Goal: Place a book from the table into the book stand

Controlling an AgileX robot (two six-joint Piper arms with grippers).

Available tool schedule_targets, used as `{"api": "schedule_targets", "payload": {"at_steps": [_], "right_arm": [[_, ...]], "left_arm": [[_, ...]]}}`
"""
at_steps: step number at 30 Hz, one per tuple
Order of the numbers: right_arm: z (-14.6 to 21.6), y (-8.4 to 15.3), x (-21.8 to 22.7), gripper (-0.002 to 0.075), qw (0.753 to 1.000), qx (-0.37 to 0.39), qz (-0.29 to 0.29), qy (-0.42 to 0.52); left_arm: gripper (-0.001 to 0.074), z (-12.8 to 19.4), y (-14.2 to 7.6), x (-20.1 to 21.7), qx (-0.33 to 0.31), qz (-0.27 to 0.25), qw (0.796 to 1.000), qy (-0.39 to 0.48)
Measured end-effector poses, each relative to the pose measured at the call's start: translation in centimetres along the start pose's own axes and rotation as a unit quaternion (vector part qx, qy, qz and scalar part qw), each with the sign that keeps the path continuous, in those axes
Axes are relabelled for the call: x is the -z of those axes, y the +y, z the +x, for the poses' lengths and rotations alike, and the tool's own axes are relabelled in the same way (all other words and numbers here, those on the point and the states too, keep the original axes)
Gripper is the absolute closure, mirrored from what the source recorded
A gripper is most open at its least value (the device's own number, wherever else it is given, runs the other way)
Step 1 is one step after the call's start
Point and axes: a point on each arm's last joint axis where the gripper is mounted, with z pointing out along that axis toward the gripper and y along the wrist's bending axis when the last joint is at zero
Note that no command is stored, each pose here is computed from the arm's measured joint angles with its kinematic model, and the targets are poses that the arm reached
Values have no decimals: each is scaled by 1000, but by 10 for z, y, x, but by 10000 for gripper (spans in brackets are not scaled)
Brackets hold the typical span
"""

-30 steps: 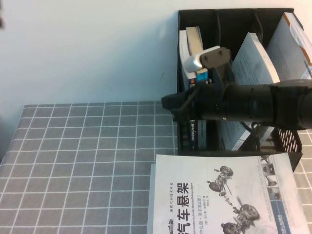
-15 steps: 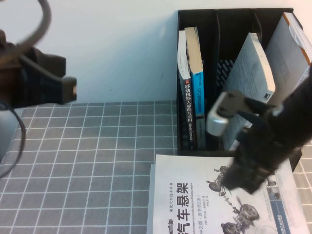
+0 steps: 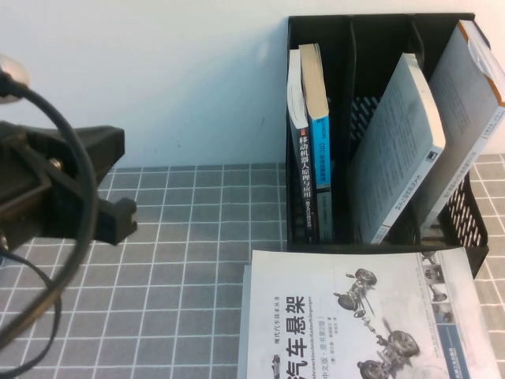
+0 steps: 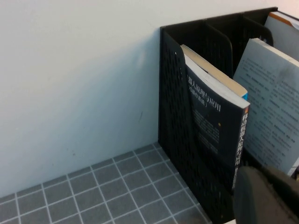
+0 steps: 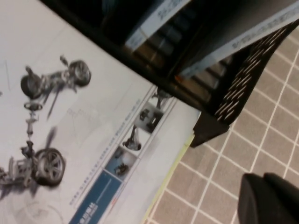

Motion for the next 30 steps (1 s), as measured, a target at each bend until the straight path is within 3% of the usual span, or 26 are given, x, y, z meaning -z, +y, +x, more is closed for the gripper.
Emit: {"api": "schedule_targets", "payload": {"at_steps": [5,14,20,30], "right_arm": [[51,10,22,729,993,-22,16,-114],[136,30,24,729,980,-31,25,-194],[149,35,33,729,971,-78,3,-226],[158,40,30,729,979,-100,-21,-176]], "left_arm": [[738,7,-2,-4,-4,10,1000,-11],[738,14,-3,-7,5,18,1000,-13],[738,16,-2,-7,9,14,1000,-5],[738,18,-1,-7,10,8,1000,6]]}}
